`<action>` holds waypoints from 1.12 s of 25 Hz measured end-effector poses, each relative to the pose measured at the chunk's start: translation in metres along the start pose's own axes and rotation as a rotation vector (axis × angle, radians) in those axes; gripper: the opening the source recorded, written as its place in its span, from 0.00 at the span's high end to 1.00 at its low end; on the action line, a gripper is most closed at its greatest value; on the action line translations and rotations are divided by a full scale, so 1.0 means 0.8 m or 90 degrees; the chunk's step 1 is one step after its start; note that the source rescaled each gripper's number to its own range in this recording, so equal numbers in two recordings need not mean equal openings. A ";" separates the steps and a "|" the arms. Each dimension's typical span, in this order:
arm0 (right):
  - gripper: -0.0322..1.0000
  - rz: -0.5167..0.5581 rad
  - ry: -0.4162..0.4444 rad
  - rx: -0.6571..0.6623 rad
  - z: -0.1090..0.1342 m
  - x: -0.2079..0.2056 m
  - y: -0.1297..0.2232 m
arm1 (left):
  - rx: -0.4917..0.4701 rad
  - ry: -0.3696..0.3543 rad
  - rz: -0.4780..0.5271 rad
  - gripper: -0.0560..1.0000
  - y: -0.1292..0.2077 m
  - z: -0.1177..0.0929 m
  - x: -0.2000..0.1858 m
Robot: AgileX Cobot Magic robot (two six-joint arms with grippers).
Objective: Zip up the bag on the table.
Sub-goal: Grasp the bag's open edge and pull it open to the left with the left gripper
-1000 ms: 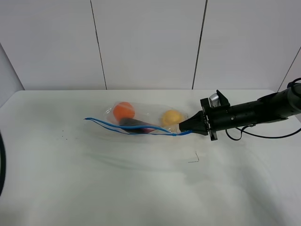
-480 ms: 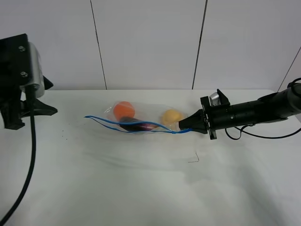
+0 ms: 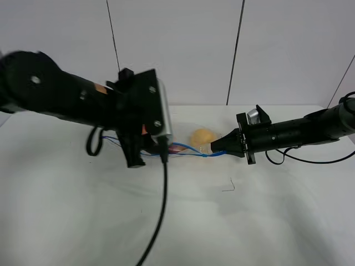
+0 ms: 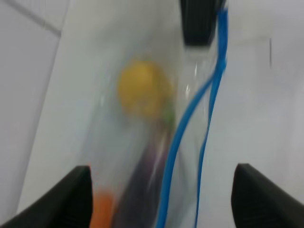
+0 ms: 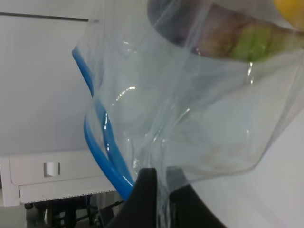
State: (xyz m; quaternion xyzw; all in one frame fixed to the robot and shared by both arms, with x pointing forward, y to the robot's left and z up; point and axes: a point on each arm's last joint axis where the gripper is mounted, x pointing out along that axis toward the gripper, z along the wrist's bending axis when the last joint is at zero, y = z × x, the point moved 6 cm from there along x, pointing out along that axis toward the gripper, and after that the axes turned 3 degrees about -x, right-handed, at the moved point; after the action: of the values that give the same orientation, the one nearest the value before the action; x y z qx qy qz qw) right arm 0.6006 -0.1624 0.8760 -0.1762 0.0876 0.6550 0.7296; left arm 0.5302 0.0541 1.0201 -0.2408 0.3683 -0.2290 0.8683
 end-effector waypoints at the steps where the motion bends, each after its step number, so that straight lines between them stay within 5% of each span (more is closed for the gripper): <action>1: 0.97 0.000 0.000 0.000 0.000 0.000 0.000 | 0.007 -0.006 -0.009 0.15 -0.006 -0.007 0.013; 11: 0.97 -0.004 -0.003 0.014 0.001 0.000 -0.001 | 0.066 -0.040 -0.067 0.15 -0.036 -0.082 0.099; 20: 0.97 -0.005 -0.004 0.024 0.001 0.000 -0.001 | 0.058 -0.113 -0.073 0.18 -0.017 -0.093 0.140; 28: 0.97 -0.005 -0.004 0.026 0.001 0.000 -0.001 | 0.057 -0.114 -0.069 0.63 -0.013 -0.095 0.141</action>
State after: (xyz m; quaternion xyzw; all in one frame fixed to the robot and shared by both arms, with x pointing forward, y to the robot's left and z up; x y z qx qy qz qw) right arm 0.6016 -0.1622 0.8771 -0.1592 0.0981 0.6510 0.7357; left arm 0.5413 -0.0380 0.9195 -0.2411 0.2651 -0.2695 0.8938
